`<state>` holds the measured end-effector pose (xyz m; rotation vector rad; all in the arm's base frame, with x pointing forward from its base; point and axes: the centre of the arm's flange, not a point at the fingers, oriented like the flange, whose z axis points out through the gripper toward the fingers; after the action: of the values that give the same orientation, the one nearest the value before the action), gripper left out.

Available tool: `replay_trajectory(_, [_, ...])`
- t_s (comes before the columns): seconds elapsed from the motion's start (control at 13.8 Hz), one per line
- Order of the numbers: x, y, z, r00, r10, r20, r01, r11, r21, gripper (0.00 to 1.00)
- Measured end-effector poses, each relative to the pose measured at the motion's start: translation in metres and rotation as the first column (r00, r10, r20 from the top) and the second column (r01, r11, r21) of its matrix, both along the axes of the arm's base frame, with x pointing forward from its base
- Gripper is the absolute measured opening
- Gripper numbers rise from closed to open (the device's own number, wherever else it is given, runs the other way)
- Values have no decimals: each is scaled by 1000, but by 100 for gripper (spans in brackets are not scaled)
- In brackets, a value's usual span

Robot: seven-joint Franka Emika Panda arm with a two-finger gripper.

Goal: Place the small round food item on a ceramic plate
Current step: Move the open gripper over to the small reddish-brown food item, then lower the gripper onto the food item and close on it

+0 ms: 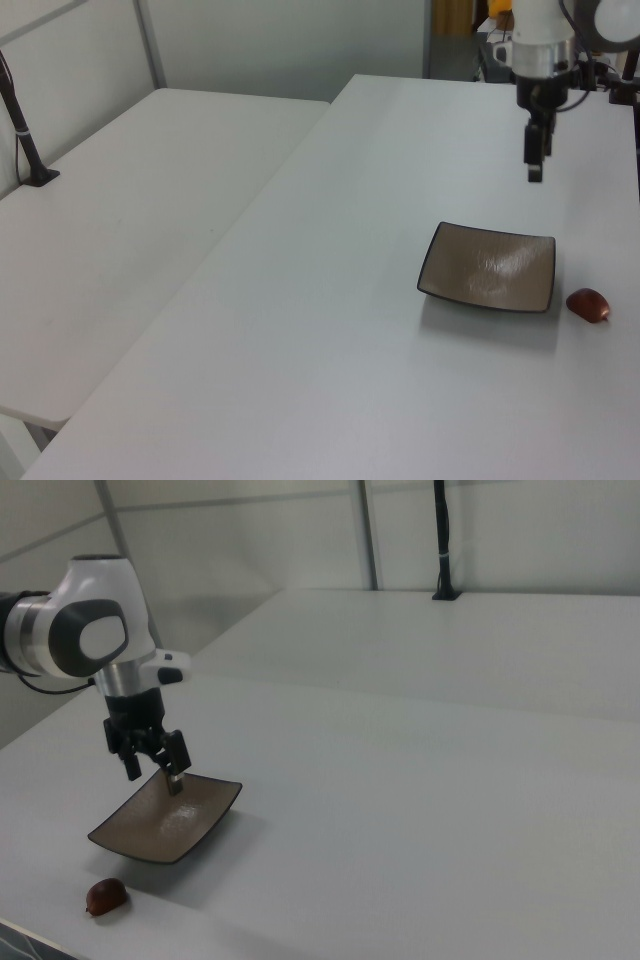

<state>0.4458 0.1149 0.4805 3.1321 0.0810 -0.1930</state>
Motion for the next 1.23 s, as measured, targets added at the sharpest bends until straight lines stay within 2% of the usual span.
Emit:
replay_trajectory(0.22, [-16, 12, -25, 995, -64, -72, 67, 997, 35, 100])
replay_trajectory(0.36, [-29, 22, -50, 985, -118, -126, 123, 992, 33, 100])
replay_trajectory(0.51, [-41, 40, -78, 978, -140, -154, 142, 990, 3, 100])
replay_trajectory(0.72, [-60, 69, -118, 971, -129, -200, 122, 991, -47, 100])
replay_trajectory(0.87, [-66, 74, -126, 971, -115, -210, 106, 993, -55, 100])
replay_trajectory(1.01, [-66, 80, -132, 977, -105, -184, 99, 994, -44, 100])
replay_trajectory(1.23, [-65, 90, -142, 979, -132, -154, 127, 991, -42, 100])
